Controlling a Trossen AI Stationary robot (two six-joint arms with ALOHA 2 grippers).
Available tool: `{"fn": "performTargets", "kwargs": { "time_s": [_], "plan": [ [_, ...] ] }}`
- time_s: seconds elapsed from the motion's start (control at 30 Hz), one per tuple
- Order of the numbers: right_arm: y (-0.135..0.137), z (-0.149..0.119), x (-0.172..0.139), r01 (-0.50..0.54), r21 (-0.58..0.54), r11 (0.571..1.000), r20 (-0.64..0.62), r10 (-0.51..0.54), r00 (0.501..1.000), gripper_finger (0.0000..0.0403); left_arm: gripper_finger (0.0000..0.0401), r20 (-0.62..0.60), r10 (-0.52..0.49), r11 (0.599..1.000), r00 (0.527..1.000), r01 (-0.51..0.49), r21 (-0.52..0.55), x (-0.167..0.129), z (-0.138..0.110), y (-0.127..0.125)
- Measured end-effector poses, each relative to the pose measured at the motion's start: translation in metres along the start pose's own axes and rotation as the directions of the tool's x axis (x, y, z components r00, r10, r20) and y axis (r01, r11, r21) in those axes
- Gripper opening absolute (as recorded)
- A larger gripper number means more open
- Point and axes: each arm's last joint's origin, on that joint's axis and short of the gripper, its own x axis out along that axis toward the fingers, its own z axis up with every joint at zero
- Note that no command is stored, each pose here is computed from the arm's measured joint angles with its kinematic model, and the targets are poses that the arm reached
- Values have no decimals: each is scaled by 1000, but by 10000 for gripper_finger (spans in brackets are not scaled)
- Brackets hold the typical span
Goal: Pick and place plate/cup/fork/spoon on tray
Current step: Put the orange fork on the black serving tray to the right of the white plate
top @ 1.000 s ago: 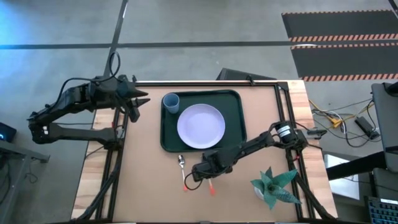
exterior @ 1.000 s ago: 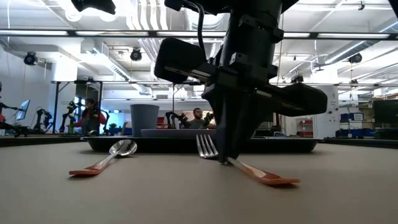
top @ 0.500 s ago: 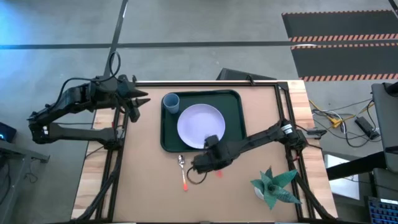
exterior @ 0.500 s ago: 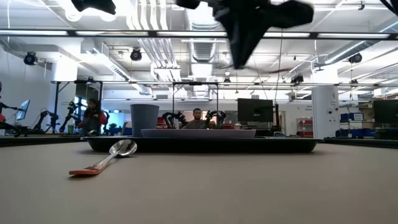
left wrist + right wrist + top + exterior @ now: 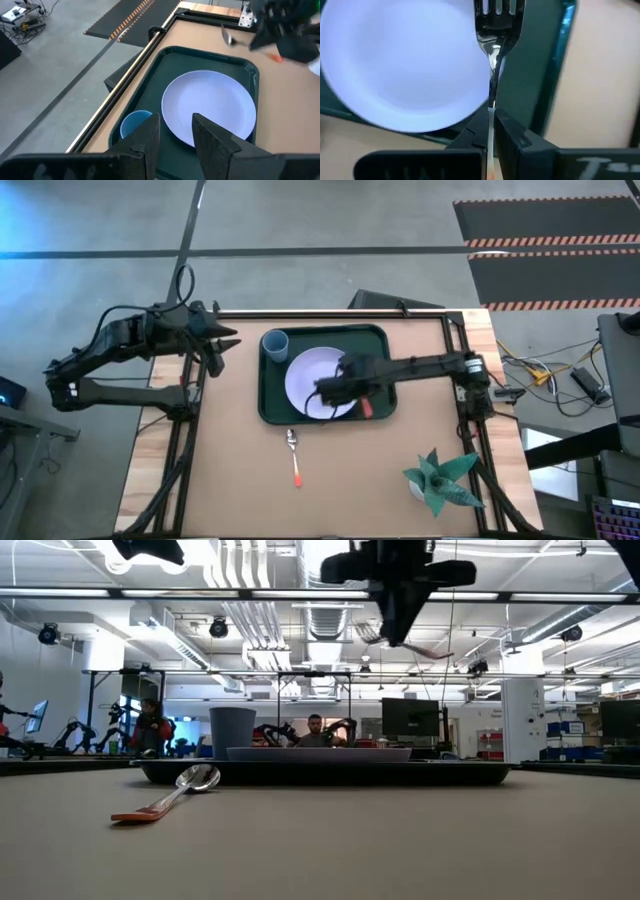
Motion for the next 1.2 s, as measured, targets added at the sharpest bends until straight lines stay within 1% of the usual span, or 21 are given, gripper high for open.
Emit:
{"fn": "performTargets", "kwargs": {
  "time_s": [0.1, 0.2, 0.33, 0.4, 0.5, 0.57, 0.73, 0.93, 1.03, 1.2],
  "plan": [
    [-25, 10, 1, 22, 33, 999, -10, -21, 1000, 8, 98, -10, 0, 1000, 1000, 0, 1, -1, -2, 0],
    [-48, 11, 6, 25, 77, 997, -17, -24, 1000, 8, 98, -10, 1, 1000, 1000, -1, 0, -2, -2, 0],
    [-75, 4, 14, -61, 146, 987, 6, 61, 998, 8, 98, -10, 1, 1000, 1000, -1, 0, -2, -2, 0],
    [-83, -2, 23, -110, 171, 979, 28, 107, 994, 8, 98, -12, 1, 1000, 1000, -1, 1, -1, -2, 0],
    [-93, -11, 41, -161, 210, 964, 44, 156, 987, 8, 98, -13, 1, 1000, 1000, -1, 0, -1, -2, 0],
    [-98, -16, 54, -180, 228, 957, 21, 180, 983, 8, 98, -11, 1, 1000, 1000, -1, -1, 0, -1, 0],
    [-108, -24, 89, -193, 268, 944, -21, 206, 978, 8, 98, -10, 1, 1000, 1000, -1, -3, 1, -1, 0],
    [-114, -16, 117, -284, 271, 920, -14, 298, 954, 8, 98, -10, 1, 1000, 1000, -1, -4, 1, -1, 0],
    [-119, -12, 126, -277, 271, 922, -23, 294, 955, 8, 98, -10, 1, 1000, 1000, -1, -4, 1, -1, 0],
    [-124, -4, 138, -274, 252, 928, -82, 303, 950, 8, 98, -10, 1, 1000, 1000, -1, -3, 1, -1, 0]
  ]
}}
